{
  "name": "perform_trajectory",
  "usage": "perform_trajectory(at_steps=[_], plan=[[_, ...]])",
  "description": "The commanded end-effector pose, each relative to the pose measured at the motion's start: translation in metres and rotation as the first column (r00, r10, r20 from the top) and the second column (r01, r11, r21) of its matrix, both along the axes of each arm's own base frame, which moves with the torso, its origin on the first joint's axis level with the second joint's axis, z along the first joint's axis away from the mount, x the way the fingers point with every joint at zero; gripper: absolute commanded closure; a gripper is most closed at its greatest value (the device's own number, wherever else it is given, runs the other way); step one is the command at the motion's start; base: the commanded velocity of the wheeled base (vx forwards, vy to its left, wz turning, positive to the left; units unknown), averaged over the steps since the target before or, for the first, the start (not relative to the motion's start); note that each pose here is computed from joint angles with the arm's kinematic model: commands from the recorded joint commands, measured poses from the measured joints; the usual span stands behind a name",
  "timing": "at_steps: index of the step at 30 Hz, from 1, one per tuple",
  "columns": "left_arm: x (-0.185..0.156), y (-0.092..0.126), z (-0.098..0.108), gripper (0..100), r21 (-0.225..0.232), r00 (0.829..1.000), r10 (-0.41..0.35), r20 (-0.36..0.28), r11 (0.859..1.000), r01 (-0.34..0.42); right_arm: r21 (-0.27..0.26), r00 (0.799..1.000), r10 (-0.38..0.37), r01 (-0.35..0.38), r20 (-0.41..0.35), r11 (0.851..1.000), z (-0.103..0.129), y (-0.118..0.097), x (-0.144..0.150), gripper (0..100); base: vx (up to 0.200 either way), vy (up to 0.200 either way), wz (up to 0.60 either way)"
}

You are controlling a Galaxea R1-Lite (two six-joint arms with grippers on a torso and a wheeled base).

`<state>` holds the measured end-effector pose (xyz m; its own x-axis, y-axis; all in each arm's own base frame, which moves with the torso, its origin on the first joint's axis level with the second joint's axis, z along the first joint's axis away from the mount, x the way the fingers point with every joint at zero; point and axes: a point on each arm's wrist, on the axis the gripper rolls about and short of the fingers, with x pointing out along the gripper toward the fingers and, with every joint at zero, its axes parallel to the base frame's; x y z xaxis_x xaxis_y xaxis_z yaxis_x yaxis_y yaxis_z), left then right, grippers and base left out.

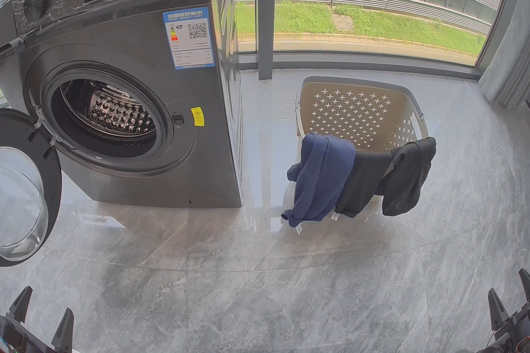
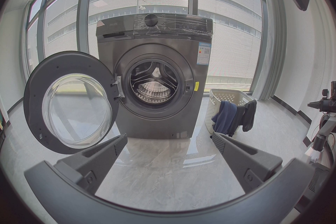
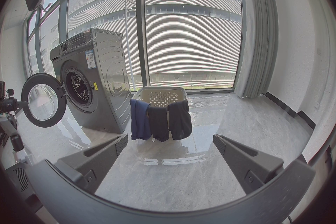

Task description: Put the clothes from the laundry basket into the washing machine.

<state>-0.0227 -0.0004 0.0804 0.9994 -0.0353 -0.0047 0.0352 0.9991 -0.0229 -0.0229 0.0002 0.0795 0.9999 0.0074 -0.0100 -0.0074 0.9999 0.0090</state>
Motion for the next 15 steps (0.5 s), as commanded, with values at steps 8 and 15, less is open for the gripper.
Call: perform_trajectory(at_steps=[8, 15], plan=[[0.0004, 0.0, -0.0047, 0, -0.002, 1.0, 0.002, -0.006, 1.0, -0.002, -0.001, 1.0, 0.0, 0.0, 0.005, 1.0, -0.0031, 0.0, -0.0004, 0, 0.0, -0.2, 0.0], [0.0004, 0.0, -0.0047, 0, -0.002, 1.0, 0.002, -0.006, 1.0, -0.002, 0.0, 1.0, 0.0, 0.0, 0.005, 1.0, -0.0031, 0.0, -0.0004, 0, 0.0, -0.2, 0.0]])
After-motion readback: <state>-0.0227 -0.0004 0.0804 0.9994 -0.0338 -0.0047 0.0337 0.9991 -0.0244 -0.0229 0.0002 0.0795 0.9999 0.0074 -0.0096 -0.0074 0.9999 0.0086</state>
